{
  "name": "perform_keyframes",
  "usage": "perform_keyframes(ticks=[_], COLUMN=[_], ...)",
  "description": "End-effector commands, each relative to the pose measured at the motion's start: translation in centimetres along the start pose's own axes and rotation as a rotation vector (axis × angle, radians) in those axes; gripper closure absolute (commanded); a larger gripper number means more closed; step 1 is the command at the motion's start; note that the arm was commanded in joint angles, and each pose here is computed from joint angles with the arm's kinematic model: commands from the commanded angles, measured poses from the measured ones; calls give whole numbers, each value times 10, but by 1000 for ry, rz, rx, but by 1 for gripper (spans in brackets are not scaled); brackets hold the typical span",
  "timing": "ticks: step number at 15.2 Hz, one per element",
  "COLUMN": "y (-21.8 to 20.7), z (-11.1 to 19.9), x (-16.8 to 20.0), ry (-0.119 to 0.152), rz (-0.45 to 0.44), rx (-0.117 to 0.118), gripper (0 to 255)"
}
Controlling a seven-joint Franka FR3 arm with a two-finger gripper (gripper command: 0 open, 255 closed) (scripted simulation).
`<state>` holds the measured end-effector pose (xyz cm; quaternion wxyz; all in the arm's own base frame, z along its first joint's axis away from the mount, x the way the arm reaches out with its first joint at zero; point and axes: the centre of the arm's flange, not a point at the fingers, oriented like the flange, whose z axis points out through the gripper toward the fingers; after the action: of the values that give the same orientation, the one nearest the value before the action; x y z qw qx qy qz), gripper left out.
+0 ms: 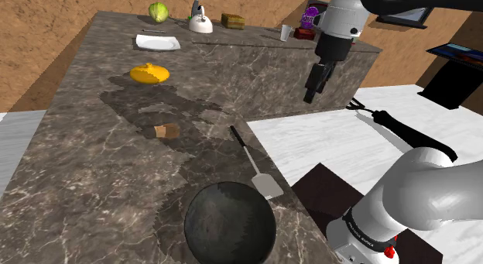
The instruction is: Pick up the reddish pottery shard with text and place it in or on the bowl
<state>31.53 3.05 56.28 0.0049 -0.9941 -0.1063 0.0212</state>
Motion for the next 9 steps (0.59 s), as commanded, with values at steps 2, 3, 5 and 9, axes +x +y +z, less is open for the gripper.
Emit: perform_keyframes(ticks=[2,3,5,9], y=[-8,-16,-32,-63], z=[4,9,18,35], x=[9,18,36,71], ry=[3,7,13,26], rz=[0,0,-1,-2], rx=[1,3,6,11], gripper=[0,0,0,0])
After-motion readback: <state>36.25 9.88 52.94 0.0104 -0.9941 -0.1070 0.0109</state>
